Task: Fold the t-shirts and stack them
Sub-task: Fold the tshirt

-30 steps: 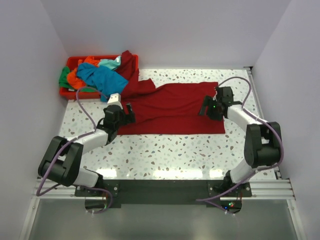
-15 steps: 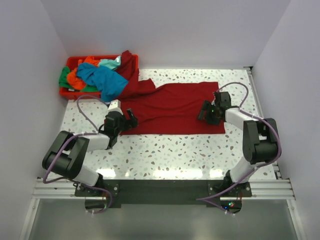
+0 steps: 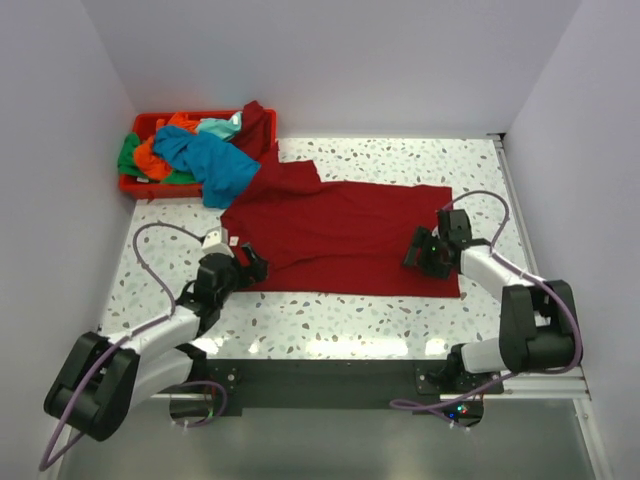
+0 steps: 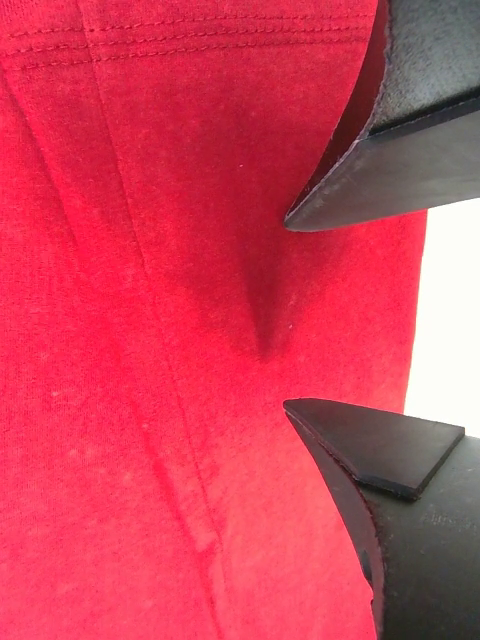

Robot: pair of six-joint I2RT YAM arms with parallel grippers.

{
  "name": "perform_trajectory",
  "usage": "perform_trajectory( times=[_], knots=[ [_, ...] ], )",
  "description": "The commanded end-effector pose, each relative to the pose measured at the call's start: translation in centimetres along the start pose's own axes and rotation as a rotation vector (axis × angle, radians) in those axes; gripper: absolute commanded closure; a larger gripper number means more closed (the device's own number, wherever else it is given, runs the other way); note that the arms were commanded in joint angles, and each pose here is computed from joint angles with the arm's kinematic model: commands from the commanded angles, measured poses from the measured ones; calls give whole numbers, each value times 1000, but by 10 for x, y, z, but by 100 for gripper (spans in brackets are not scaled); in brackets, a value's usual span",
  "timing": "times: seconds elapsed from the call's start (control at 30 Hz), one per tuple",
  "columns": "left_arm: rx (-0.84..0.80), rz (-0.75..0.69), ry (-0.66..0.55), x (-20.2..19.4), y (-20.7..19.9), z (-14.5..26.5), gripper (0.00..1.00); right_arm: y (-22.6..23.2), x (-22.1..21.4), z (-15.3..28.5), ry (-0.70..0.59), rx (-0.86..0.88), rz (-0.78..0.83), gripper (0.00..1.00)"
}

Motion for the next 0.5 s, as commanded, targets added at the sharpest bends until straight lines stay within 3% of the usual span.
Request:
perform_trajectory(
  times=[0.0, 0.47],
  knots=[
    [32, 6, 3, -8, 4, 12, 0, -11, -24, 14, 55, -56, -21, 28],
    [-40, -35, -30, -6, -27, 40, 0, 11, -8, 82, -115, 49, 55, 28]
  ],
)
Point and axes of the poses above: each gripper's point midway between its finger pads, its own z axis back along the fingers, its own y axis along the line the jaws close on, x = y × z, the point moved 4 cm from there along z, back along the fingers, and after that the axes turned 9 degrees about z, right-handed, at the moved point
